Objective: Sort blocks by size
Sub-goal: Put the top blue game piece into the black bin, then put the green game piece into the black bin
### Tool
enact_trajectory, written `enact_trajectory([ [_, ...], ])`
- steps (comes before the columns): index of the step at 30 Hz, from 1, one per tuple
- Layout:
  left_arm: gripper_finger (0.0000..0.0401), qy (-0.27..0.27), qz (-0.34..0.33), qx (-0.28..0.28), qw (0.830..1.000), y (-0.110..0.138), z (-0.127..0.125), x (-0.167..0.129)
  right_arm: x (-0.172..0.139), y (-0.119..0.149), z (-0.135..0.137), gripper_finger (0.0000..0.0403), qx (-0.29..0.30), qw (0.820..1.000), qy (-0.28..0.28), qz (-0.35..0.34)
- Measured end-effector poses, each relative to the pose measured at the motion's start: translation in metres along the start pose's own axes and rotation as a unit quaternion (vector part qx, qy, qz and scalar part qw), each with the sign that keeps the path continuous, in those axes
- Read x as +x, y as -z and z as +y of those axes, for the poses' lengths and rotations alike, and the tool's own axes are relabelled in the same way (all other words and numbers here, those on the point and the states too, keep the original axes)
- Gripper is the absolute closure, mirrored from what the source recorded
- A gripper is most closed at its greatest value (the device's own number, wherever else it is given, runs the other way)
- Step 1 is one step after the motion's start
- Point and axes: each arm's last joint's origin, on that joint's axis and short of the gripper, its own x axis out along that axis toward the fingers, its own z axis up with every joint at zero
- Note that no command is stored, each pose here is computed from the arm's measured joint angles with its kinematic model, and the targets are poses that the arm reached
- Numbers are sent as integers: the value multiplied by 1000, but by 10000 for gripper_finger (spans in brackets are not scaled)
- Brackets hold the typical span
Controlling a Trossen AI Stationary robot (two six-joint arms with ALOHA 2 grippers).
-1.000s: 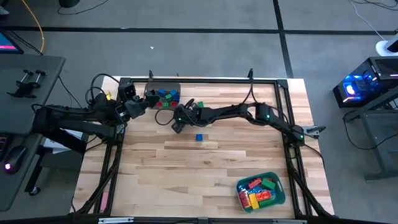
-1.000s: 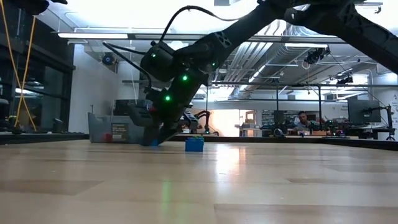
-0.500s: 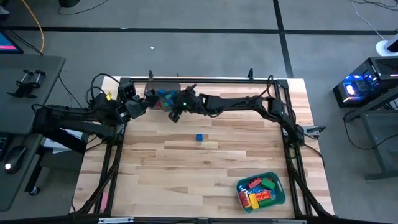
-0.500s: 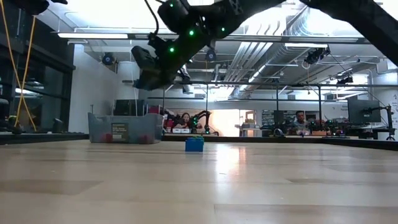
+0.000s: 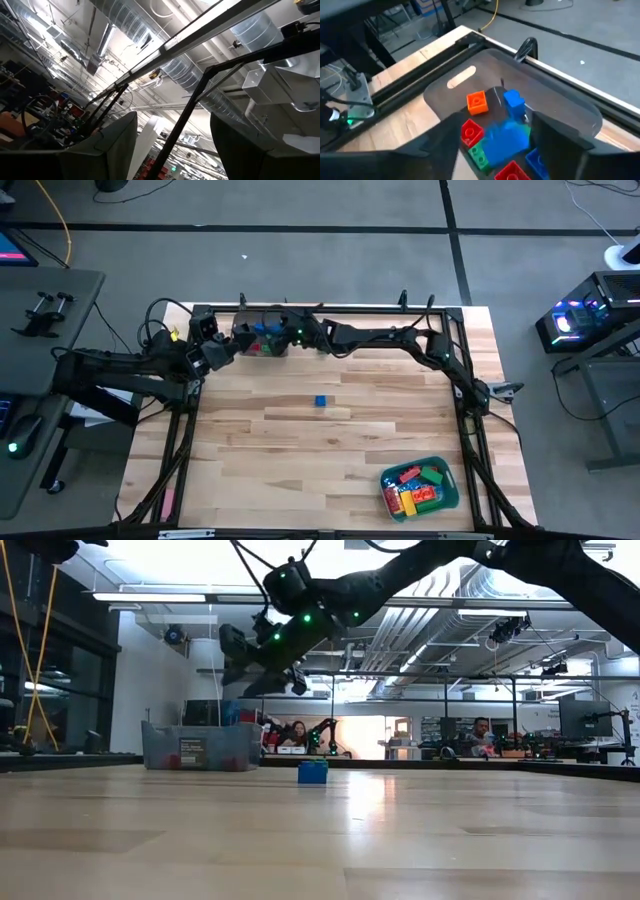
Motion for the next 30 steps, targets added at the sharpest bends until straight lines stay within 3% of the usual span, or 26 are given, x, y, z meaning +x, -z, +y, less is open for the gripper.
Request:
enact_trajectory([
  [5, 164, -1, -1, 0, 1000, 0, 0, 0, 1, 0, -3, 116, 1, 1000, -23, 15],
  [8, 164, -1, -1, 0, 1000, 0, 0, 0, -3, -4, -8, 111, -12, 998, -44, 44],
  [11, 164, -1, -1, 0, 1000, 0, 0, 0, -19, -13, -15, 109, -38, 996, -25, 82],
  [15, 164, -1, -1, 0, 1000, 0, 0, 0, -39, -16, -29, 108, -65, 984, 79, 147],
  [19, 164, -2, -1, 11, 1000, 0, 0, 0, -48, 0, -50, 108, 20, 954, 208, 213],
  [23, 164, -2, -1, 17, 1000, 0, 0, 0, -41, 27, -59, 108, 73, 938, 241, 237],
  [25, 164, -1, -1, 17, 1000, 0, 0, 0, -36, 33, -59, 107, 94, 941, 234, 227],
  [30, 164, -2, -1, 6, 1000, 0, 0, 0, -32, 47, -64, 107, 113, 929, 252, 247],
])
